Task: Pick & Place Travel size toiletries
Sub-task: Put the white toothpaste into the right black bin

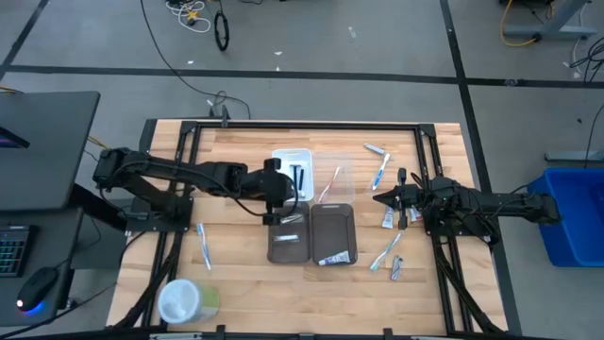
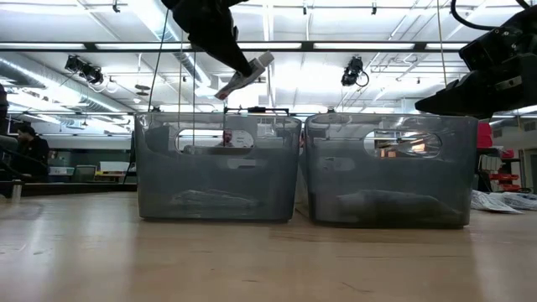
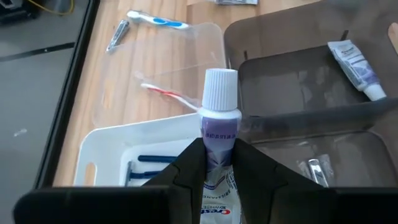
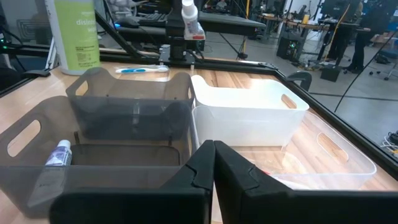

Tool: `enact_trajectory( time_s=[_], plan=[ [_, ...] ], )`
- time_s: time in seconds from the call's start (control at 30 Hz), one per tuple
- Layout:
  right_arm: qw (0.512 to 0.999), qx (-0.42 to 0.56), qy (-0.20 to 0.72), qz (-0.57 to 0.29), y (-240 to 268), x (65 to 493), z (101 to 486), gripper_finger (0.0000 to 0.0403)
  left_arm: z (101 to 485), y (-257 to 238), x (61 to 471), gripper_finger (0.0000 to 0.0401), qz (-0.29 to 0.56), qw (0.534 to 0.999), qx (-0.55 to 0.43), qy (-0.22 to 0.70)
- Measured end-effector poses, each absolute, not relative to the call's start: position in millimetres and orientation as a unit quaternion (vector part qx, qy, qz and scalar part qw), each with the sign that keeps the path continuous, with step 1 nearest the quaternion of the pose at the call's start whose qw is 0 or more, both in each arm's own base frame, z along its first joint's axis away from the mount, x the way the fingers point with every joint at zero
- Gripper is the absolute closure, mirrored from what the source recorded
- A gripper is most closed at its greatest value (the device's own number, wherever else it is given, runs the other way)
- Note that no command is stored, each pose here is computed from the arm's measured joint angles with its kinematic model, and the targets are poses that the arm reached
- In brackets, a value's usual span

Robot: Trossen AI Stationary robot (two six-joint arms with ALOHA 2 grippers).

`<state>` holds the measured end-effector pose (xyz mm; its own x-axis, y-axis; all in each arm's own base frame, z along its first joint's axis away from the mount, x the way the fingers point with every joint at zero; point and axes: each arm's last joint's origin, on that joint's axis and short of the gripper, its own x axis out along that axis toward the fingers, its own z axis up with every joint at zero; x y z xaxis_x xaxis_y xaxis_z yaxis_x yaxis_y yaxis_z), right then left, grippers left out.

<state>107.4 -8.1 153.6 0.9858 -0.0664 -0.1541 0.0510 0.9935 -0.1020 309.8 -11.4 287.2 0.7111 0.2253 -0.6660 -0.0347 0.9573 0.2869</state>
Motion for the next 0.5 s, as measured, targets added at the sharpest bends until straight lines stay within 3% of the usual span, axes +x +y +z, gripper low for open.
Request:
enact_trajectory(
  time_s=[0.5],
  plan=[
    [0.995, -0.049, 0.081, -0.029, -8.1, 107.4, 153.2, 0.0390, 269.9, -0.6, 333.5, 0.0319, 0.047, 0.924, 0.131, 0.356]
  ],
)
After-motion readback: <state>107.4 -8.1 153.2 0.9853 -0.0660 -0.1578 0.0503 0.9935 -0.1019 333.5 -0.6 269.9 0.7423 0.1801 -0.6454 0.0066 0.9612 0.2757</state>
